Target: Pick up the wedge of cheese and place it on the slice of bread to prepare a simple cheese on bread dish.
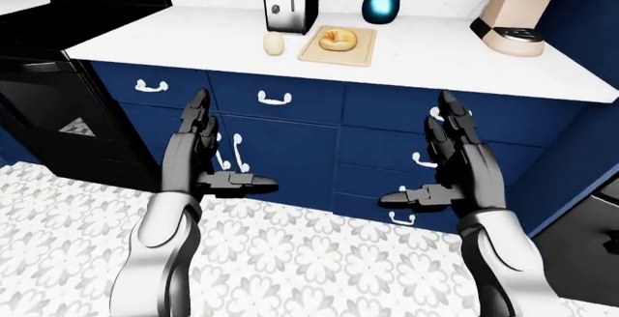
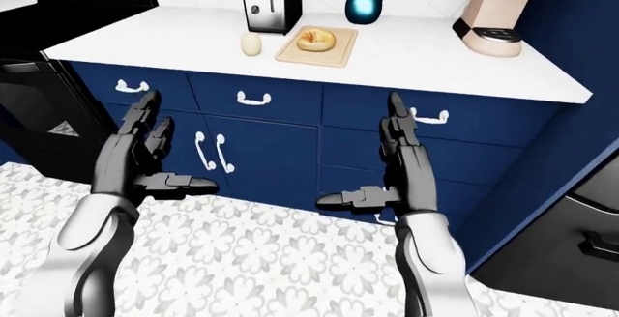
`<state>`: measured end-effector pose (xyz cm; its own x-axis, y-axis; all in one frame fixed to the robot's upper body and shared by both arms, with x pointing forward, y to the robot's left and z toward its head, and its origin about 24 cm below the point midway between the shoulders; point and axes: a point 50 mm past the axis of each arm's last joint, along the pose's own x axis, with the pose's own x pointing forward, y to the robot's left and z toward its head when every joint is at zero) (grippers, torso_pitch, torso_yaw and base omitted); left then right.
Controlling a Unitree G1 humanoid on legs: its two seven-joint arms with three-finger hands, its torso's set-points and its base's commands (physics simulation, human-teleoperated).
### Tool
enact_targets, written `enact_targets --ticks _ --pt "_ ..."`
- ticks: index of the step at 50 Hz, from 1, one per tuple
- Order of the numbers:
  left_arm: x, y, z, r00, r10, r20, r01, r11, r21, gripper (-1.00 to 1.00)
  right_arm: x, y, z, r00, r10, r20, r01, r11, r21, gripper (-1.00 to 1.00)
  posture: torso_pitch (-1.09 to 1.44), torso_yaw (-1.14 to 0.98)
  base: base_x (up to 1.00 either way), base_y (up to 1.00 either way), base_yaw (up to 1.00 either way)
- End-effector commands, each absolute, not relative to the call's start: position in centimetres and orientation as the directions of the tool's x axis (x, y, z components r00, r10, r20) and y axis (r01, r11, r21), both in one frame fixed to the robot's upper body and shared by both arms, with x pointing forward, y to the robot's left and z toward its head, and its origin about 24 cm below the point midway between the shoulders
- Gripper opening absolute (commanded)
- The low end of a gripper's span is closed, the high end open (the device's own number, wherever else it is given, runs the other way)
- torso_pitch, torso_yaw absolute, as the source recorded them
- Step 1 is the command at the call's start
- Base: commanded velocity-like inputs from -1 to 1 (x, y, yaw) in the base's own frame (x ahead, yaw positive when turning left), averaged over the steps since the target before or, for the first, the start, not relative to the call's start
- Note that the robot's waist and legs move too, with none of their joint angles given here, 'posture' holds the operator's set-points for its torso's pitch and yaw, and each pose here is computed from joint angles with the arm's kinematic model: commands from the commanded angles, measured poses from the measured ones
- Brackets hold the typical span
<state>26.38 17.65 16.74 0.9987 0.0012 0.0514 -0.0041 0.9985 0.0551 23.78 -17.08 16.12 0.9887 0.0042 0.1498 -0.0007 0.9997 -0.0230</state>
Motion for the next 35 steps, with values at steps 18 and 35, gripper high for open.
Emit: enact_targets --ticks 18,35 --pt "26.1 18.0 18.2 0.986 0.011 0.164 -0.025 0.997 0.078 1.00 22.9 -17.3 18.4 0.959 -0.008 0.285 0.005 1.000 0.011 1.00 0.00 0.00 0.58 0.00 0.00" --pt "25.9 17.7 18.4 0.985 0.001 0.170 -0.013 0.998 0.068 1.00 22.8 -17.2 19.0 0.960 -0.009 0.281 0.000 1.000 0.030 1.00 0.00 0.00 0.42 0.00 -0.02"
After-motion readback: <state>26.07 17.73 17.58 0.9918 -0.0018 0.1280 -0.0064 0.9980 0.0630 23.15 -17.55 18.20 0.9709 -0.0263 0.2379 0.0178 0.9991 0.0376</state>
